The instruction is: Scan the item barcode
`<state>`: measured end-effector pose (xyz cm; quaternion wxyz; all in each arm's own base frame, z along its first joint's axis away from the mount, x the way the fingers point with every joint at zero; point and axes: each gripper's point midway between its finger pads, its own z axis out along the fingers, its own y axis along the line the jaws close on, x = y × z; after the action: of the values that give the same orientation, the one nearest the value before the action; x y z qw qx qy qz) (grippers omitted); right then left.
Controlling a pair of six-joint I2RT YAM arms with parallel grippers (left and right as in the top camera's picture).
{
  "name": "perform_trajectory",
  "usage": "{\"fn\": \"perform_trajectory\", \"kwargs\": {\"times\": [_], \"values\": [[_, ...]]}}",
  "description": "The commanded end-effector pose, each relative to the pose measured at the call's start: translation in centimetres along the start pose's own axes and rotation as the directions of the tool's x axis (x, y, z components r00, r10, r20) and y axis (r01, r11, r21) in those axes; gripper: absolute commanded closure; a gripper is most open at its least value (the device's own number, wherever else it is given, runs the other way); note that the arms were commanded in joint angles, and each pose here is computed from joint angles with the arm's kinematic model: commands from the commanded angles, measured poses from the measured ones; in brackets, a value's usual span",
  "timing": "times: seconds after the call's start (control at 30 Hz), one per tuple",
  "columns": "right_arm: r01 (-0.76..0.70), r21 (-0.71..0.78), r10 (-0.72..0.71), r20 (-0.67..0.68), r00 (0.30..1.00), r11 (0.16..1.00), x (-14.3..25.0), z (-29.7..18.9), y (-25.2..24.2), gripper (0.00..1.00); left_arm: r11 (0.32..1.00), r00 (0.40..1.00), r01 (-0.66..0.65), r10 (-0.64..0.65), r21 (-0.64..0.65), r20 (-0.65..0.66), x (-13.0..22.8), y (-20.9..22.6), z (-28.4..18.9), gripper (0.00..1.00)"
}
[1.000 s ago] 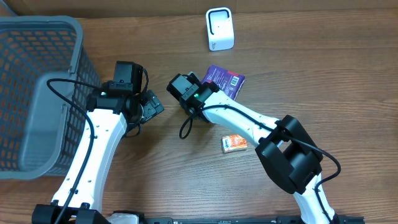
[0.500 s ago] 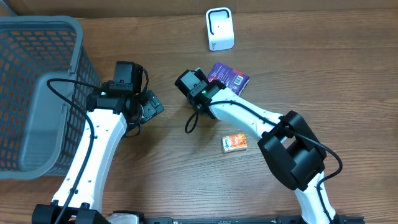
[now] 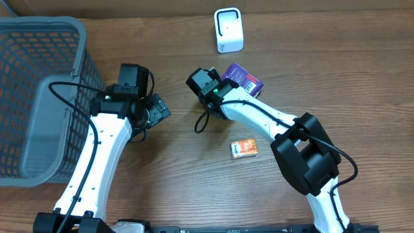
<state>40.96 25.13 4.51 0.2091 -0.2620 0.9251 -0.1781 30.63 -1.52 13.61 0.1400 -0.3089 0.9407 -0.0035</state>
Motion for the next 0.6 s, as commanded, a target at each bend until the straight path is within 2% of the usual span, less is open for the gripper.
{"fn": "perform_trajectory", "kwargs": {"times": [0.0,0.1,0.17,0.27,0.33,0.4,0.47,0.57], "values": [[-0.091,-0.023,0.092,0.024,0.996,0.996,-2.1,-1.2,-0.7,0.96,1.0,1.0,0.008,-0.008,-0.001,-0.003,0.0,-0.1,0.1,0.0],[-0.141,-0.062,0.145,0.061,0.987,0.988,-4.3,-3.7,-1.7,0.96,1.0,1.0,0.008,-0.008,-0.001,-0.003,0.0,-0.1,0.1,0.0],[-0.174,-0.139,0.187,0.09,0.978,0.975,-6.2,-5.9,-2.2,0.96,1.0,1.0,0.008,-0.008,-0.001,-0.004,0.1,0.0,0.1,0.0],[-0.196,-0.324,0.243,0.111,0.964,0.925,-8.6,-9.4,-2.3,0.96,1.0,1.0,0.008,-0.008,-0.001,-0.004,0.1,0.0,0.1,0.0],[-0.201,-0.487,0.28,0.096,0.955,0.85,-9.7,-11.9,-2.1,0.96,1.0,1.0,0.008,-0.008,-0.001,-0.004,0.1,0.0,0.1,0.0],[-0.243,-0.64,0.339,0.029,0.941,0.729,-10.1,-14.1,-2.0,0.96,1.0,1.0,0.008,-0.008,-0.001,-0.004,0.1,0.0,0.1,0.0],[-0.266,-0.801,0.357,-0.07,0.932,0.537,-10.1,-16.3,-1.4,0.96,1.0,1.0,0.008,-0.008,-0.001,-0.004,0.1,0.0,0.1,0.0],[-0.284,-0.92,0.315,-0.194,0.929,0.269,-9.4,-18.2,-1.3,0.96,1.0,1.0,0.008,-0.008,-0.001,-0.004,0.1,-0.1,0.1,0.0]]}}
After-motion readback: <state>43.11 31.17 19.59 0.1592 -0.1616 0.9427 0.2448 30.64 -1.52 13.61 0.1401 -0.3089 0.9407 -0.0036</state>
